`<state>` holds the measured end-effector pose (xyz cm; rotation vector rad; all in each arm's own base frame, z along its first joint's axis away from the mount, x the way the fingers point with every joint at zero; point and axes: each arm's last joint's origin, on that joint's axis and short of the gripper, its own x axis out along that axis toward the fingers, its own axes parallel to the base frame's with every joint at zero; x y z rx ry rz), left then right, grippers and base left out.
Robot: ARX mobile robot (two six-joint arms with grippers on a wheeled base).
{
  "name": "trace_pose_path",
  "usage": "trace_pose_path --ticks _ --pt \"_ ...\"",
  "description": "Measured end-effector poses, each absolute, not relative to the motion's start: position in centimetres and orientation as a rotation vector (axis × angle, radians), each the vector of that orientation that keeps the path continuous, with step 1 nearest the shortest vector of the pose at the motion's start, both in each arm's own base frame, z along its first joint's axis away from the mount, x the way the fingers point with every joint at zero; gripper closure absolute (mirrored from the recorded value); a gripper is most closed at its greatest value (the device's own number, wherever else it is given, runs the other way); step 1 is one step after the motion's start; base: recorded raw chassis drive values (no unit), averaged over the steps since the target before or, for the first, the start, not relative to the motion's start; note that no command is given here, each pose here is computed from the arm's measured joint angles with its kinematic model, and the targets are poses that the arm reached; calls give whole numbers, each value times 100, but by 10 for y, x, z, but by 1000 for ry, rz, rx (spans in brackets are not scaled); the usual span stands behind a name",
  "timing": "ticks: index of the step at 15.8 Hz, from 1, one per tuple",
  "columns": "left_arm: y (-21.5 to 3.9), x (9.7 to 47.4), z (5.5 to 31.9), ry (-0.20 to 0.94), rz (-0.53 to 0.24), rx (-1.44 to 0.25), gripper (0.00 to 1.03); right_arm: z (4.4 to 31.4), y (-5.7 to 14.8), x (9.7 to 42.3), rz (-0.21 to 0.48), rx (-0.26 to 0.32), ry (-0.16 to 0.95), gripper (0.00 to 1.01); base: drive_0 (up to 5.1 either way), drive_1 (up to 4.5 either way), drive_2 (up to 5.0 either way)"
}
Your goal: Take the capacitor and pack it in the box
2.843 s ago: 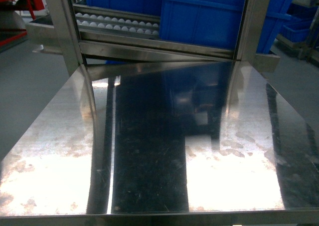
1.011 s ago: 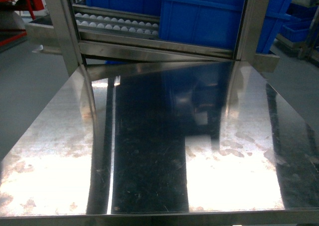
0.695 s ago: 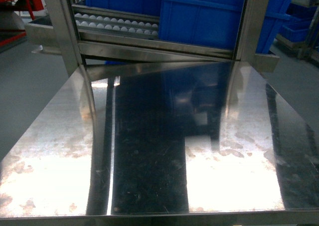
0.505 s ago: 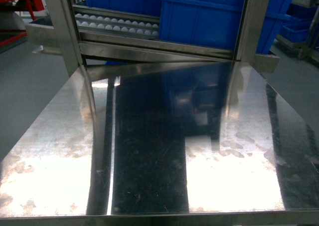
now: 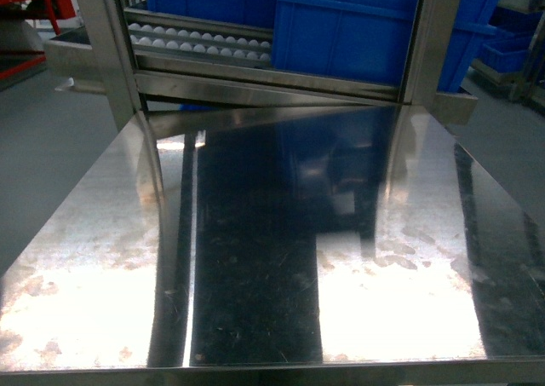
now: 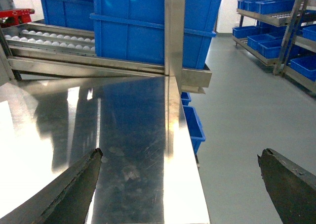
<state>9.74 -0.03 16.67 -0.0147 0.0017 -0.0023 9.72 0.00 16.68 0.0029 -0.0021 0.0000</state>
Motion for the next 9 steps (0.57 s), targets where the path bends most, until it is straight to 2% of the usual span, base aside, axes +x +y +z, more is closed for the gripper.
trace_pose_path --ticks 9 --pt "0 97 167 2 -2 -15 58 167 0 97 0 3 -2 3 0 0 0"
